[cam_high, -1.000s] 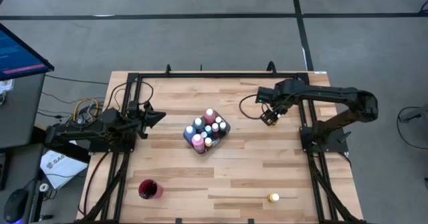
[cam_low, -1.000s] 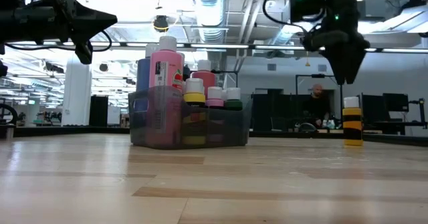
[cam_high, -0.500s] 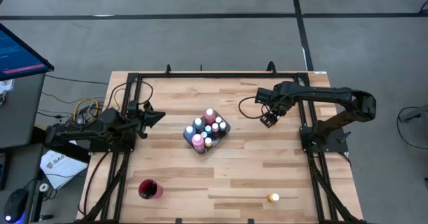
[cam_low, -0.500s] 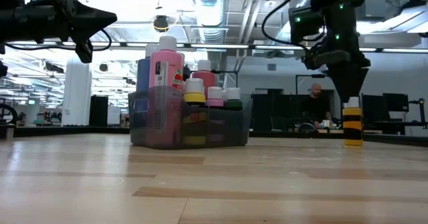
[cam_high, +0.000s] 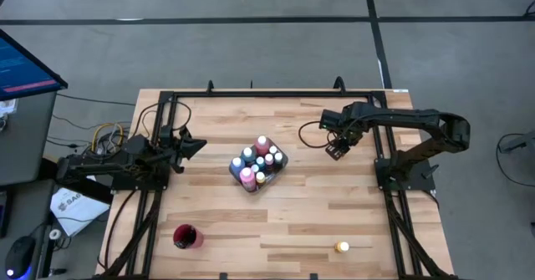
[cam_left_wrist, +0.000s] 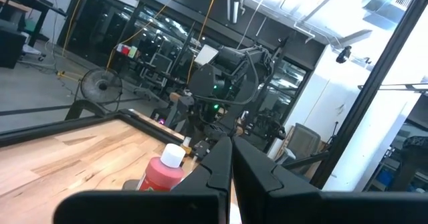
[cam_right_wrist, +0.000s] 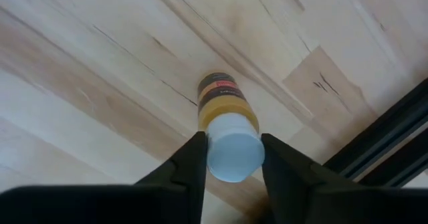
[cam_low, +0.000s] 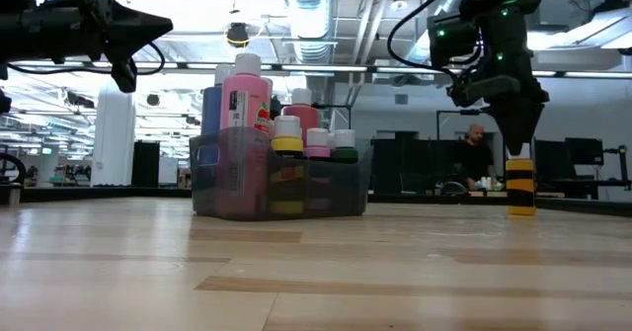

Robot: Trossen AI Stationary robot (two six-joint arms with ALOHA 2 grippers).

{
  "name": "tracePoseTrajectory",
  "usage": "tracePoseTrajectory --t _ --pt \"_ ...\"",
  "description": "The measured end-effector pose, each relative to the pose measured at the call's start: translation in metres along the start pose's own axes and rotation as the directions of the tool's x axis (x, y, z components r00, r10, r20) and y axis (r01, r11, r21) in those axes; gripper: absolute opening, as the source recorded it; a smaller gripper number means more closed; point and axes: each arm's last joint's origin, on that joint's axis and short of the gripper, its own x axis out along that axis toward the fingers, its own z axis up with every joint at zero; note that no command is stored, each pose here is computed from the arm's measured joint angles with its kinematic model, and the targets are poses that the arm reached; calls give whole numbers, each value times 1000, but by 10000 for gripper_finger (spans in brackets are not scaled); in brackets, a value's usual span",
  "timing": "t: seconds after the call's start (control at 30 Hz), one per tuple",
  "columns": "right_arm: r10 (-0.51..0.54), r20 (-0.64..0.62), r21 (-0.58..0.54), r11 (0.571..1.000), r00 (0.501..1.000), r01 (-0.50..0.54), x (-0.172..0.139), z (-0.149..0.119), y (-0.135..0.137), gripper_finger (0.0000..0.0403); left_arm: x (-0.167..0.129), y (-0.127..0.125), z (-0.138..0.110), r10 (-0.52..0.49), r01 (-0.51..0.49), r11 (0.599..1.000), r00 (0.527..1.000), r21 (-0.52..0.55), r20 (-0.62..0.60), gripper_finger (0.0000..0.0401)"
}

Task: Pick & Place Paint Supplies
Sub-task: Put the small dark yellow paint bottle into the black bin

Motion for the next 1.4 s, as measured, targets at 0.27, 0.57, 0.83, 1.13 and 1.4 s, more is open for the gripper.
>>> tracePoseTrajectory --t 0.27,0.57,0.83,1.13,1.4 --pt "11 6 -11 1000 1000 -11 -5 1 2 109 0 0 0 -1 1 1000 1000 0 2 3" --pt "226 184 -118 971 956 -207 -83 6 37 111 0 0 1 -3 3 1000 1000 -1 6 3" --pt "401 317 -262 908 860 -327 -150 -2 77 112 0 0 1 -4 4 1000 1000 -1 9 3" --pt "390 251 -429 865 886 -259 -145 23 151 113 0 -1 1 -5 5 1000 1000 -1 10 3" --pt "244 232 -501 860 942 -99 -121 48 189 113 0 0 1 -5 5 1000 1000 -1 10 3"
